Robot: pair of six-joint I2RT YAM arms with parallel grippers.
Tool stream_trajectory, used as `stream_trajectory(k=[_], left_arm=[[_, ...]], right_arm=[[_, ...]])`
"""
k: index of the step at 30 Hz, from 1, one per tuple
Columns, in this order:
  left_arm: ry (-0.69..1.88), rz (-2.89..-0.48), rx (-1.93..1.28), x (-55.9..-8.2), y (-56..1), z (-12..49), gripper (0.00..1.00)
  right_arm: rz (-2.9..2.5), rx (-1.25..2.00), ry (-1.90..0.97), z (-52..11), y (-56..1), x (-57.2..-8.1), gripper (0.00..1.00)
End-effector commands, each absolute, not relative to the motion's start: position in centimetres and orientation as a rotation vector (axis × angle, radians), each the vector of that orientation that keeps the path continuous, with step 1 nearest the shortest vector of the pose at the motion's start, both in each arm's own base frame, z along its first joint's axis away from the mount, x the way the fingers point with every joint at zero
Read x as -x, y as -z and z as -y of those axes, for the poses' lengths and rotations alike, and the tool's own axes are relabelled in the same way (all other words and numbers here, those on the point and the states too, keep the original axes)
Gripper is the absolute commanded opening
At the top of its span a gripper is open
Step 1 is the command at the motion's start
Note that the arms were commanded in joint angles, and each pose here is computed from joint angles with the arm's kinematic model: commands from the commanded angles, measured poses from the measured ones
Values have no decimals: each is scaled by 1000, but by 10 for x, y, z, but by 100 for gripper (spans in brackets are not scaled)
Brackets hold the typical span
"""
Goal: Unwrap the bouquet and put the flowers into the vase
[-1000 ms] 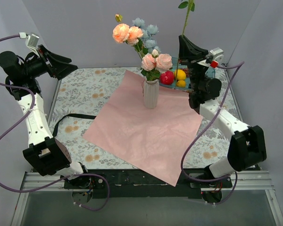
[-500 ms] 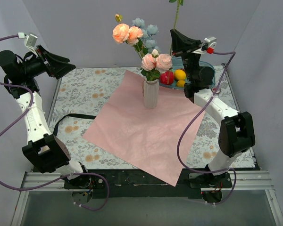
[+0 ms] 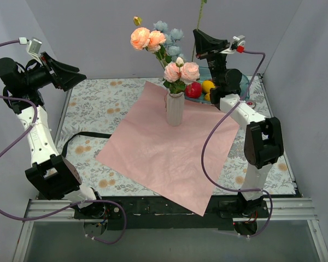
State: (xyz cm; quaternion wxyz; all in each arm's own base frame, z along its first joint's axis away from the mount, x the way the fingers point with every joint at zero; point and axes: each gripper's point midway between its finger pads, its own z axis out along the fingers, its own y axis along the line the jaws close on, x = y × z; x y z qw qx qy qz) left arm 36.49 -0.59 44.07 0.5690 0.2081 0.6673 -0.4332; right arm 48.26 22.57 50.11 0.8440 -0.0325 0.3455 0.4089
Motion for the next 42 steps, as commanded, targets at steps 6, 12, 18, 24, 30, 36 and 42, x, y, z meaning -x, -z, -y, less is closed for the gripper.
stream_trajectory(k=[6,12,18,24,30,36,42], left_arm=[[986,-1546,-527,-360,-454,6,98],[979,-1547,-528,-358,-455,2,98],[980,-1548,-532,-358,-452,0,98],[969,-1546,-535,-357,-454,-3,98],[965,-1547,-536,-356,-456,-7,98],[971,-1550,-531,-355,-453,-7,98],[965,-1546,-530,-356,-455,-8,98]], right_arm=[[13,140,-938,-180,-610,-350,1],[15,133,-963,-183,-608,-353,1],[-18,111,-990,-188,-599,-359,1],[-16,104,-1003,-195,-597,-364,1],[-47,110,-998,-202,-589,-364,1],[-98,148,-963,-208,-577,-363,1],[-154,206,-942,-216,-561,-361,1]])
